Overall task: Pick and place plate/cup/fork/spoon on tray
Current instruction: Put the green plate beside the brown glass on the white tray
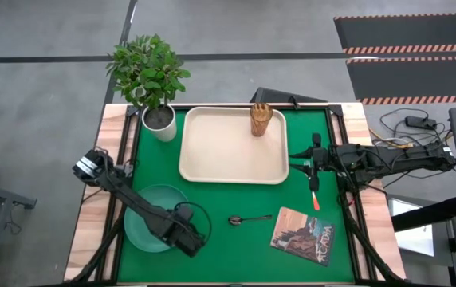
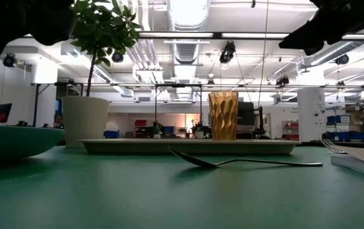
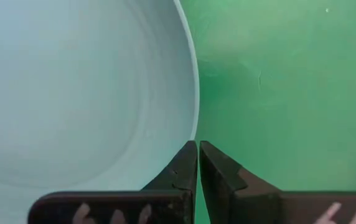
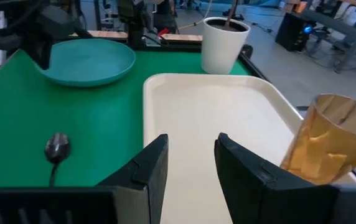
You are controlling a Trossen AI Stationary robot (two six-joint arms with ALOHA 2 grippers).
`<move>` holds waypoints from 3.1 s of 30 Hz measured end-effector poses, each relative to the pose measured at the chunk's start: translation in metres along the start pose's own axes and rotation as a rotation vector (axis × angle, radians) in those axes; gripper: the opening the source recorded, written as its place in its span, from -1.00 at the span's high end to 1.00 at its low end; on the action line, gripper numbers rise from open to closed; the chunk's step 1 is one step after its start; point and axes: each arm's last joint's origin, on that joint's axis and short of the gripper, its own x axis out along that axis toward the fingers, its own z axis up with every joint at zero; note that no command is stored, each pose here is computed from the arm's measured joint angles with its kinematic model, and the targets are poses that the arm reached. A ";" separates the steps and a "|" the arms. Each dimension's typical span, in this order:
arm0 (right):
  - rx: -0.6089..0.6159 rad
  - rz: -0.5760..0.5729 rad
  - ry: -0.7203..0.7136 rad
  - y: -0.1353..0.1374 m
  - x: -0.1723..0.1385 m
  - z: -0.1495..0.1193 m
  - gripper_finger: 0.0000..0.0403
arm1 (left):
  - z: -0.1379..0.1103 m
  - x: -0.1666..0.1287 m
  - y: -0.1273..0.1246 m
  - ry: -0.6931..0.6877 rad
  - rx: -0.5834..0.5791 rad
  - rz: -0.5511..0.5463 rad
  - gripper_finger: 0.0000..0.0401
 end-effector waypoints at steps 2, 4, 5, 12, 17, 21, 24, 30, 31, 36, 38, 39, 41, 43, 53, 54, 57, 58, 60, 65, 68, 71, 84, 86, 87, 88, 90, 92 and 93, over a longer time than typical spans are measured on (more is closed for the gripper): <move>-0.001 0.026 0.010 0.001 0.000 -0.001 0.40 | 0.000 0.001 0.001 -0.002 0.003 0.003 0.95; 0.006 0.035 0.022 0.001 0.001 -0.002 0.40 | 0.000 0.003 0.001 0.000 0.022 -0.005 0.85; 0.008 0.035 0.024 0.001 0.001 -0.002 0.40 | 0.000 0.004 0.001 0.001 0.027 -0.009 0.80; 0.011 0.035 0.022 0.001 0.001 -0.002 0.40 | 0.001 0.019 0.005 -0.012 0.028 0.023 0.37; 0.010 0.035 0.023 0.001 0.001 -0.002 0.40 | 0.002 0.032 0.005 -0.030 0.045 -0.008 0.35; 0.009 0.035 0.023 0.001 0.001 -0.002 0.40 | 0.002 0.036 0.005 -0.034 0.046 0.002 0.54; 0.009 0.035 0.023 0.001 0.001 -0.002 0.40 | 0.002 0.036 0.005 -0.034 0.046 0.002 0.84; 0.008 0.034 0.023 0.001 0.001 -0.002 0.40 | 0.002 0.029 0.004 -0.031 0.048 -0.005 0.97; 0.008 0.034 0.024 0.001 0.001 -0.002 0.40 | 0.001 0.026 0.003 -0.025 0.058 -0.010 0.97; 0.008 0.034 0.024 0.001 0.001 -0.003 0.40 | -0.005 -0.004 -0.011 0.079 0.294 -0.039 0.99; 0.008 0.034 0.024 0.001 0.001 -0.003 0.40 | -0.008 -0.020 -0.016 0.090 0.392 -0.056 1.00; 0.008 0.034 0.024 0.001 0.001 -0.003 0.40 | -0.009 -0.028 -0.018 0.082 0.432 -0.060 1.00; 0.008 0.034 0.024 0.001 0.001 -0.003 0.40 | -0.009 -0.044 -0.020 0.035 0.492 -0.054 1.00; 0.008 0.034 0.024 0.001 0.001 -0.003 0.40 | -0.008 -0.059 -0.022 -0.027 0.531 -0.059 1.00; 0.006 0.025 0.033 0.001 0.002 -0.005 0.40 | 0.002 -0.111 -0.038 -0.360 0.641 -0.160 1.00; 0.006 0.025 0.032 0.001 0.002 -0.005 0.40 | 0.005 -0.112 -0.039 -0.387 0.651 -0.159 1.00; 0.000 0.025 0.034 0.001 0.002 -0.005 0.40 | 0.020 -0.112 -0.042 -0.459 0.678 -0.132 1.00; -0.001 0.025 0.034 0.001 0.002 -0.005 0.40 | 0.026 -0.111 -0.043 -0.474 0.687 -0.119 1.00; -0.001 0.025 0.034 0.001 0.002 -0.005 0.40 | 0.040 -0.111 -0.045 -0.492 0.707 -0.096 1.00; -0.009 0.025 0.026 0.001 0.001 -0.005 0.40 | 0.084 -0.104 -0.050 -0.527 0.711 -0.035 1.00; -0.015 0.025 0.021 0.001 -0.001 -0.004 0.40 | 0.113 -0.098 -0.052 -0.542 0.700 0.002 1.00; -0.020 0.026 0.026 0.001 -0.001 -0.005 0.40 | 0.141 -0.089 -0.053 -0.552 0.690 0.037 1.00; -0.050 0.027 0.046 0.001 -0.001 -0.007 0.40 | 0.220 -0.041 -0.032 -0.591 0.640 0.104 1.00; -0.051 0.027 0.047 0.001 -0.001 -0.007 0.40 | 0.226 -0.034 -0.028 -0.588 0.626 0.110 1.00; -0.051 0.027 0.047 0.001 -0.001 -0.007 0.40 | 0.229 -0.031 -0.026 -0.582 0.617 0.108 1.00; -0.050 0.027 0.047 0.001 -0.001 -0.007 0.40 | 0.231 -0.029 -0.025 -0.580 0.611 0.105 1.00; -0.051 0.027 0.047 0.001 -0.001 -0.007 0.40 | 0.233 -0.024 -0.022 -0.575 0.605 0.107 1.00; -0.054 0.027 0.047 0.001 -0.001 -0.007 0.40 | 0.233 -0.020 -0.020 -0.559 0.608 0.109 1.00; -0.057 0.027 0.046 0.001 -0.001 -0.007 0.40 | 0.233 -0.018 -0.020 -0.559 0.607 0.102 1.00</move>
